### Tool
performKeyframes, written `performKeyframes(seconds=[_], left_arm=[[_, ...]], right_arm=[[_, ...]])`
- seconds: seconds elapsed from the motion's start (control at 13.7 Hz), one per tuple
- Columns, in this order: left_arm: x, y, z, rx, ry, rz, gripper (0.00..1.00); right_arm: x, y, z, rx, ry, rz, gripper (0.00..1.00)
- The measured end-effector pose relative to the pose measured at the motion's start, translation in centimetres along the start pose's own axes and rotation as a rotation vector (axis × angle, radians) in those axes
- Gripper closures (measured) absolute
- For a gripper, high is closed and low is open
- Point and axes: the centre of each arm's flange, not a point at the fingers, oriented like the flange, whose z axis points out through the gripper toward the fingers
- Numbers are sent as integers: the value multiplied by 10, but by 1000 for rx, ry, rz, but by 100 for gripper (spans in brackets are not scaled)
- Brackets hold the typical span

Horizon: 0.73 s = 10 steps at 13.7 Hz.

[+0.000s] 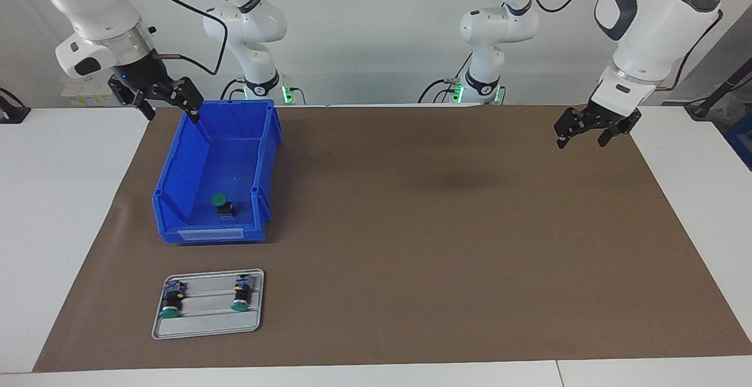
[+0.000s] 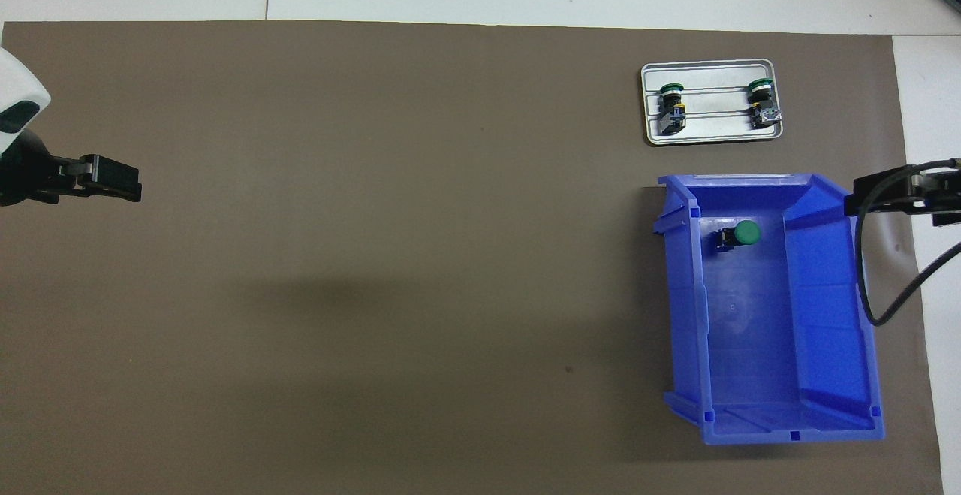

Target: Place and press button with both arms

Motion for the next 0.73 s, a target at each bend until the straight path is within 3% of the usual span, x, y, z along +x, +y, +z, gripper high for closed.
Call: performKeyframes(seconds=[0.73], left_arm=[[0, 0, 0, 0, 0, 0, 0]], right_arm=[[-1, -14, 7, -35, 1, -33, 0]])
